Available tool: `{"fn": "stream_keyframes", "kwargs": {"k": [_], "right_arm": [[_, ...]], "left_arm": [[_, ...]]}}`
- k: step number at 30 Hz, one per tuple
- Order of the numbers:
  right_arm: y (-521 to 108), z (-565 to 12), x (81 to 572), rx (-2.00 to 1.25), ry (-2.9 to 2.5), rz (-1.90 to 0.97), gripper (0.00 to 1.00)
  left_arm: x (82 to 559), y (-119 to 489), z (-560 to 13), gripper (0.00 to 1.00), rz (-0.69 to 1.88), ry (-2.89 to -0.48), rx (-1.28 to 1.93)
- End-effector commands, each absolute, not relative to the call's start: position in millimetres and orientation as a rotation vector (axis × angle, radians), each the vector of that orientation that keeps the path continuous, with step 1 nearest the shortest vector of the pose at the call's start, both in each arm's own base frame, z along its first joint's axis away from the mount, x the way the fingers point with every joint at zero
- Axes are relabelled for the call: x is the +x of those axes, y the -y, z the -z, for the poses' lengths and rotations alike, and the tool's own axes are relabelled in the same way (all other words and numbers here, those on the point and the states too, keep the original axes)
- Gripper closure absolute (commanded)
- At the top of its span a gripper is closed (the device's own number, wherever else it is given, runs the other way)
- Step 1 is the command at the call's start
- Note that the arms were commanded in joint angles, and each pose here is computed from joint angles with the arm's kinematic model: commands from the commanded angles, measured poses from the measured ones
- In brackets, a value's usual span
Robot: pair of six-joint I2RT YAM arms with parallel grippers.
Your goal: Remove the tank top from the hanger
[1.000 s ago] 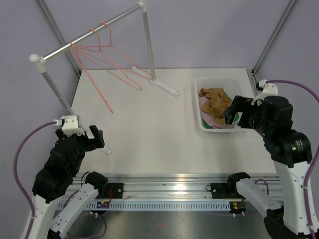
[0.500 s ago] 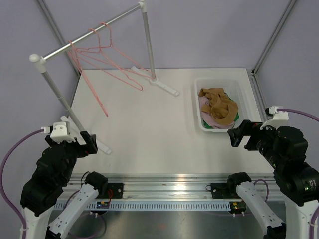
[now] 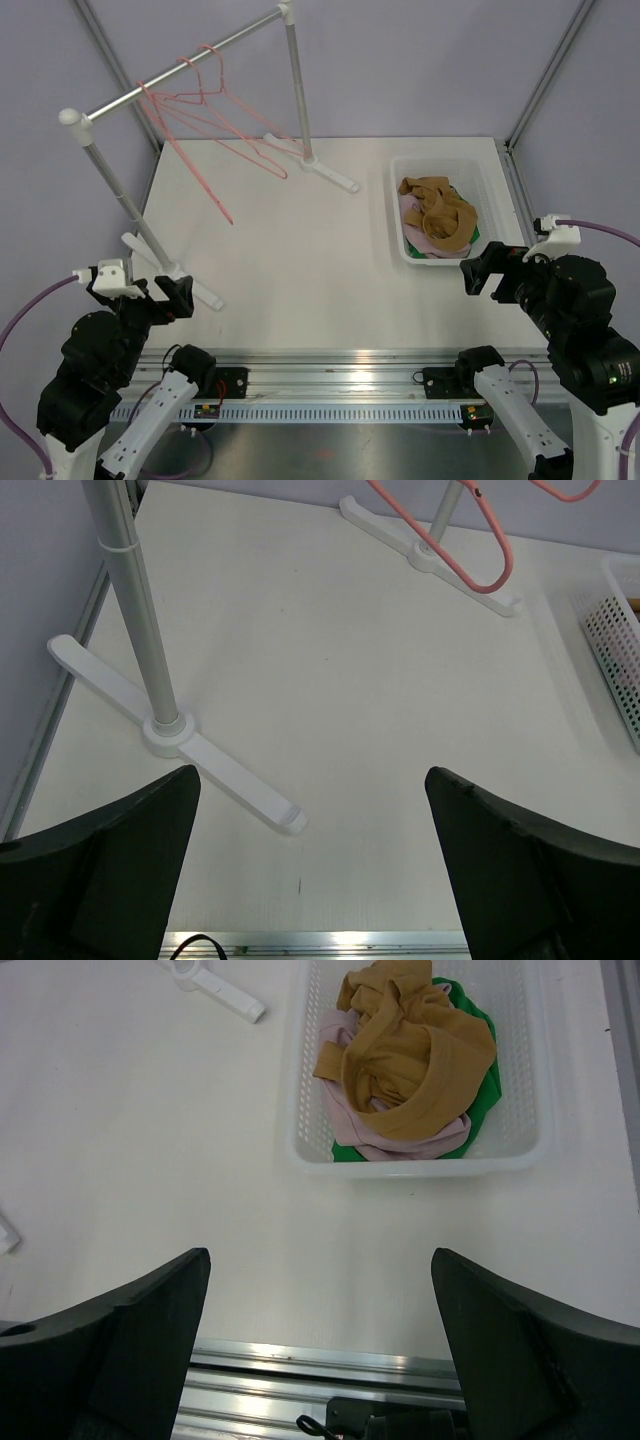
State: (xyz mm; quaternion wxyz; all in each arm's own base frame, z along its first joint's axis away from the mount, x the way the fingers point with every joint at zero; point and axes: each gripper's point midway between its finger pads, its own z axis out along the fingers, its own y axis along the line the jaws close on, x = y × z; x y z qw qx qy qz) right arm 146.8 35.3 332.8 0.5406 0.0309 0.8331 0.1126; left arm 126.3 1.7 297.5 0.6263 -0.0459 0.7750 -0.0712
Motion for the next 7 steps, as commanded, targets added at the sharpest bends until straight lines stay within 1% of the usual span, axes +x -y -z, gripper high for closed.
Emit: {"fn": "stream_keyframes", "kwargs": {"k": [1,7], "right_arm": [[-31.6,-337.2,151.6,0.068,-1.967,-0.235,0.01],[-33.4,-331.8,155.8,0.067,-1.982,-0.238,0.0]], "left_arm": [[130.8,5.7,-307.7,0.01,0.203,-1.735,-0.086],[133.2,4.9,-306.9,0.01,0.192,-1.737,-0.093]]}}
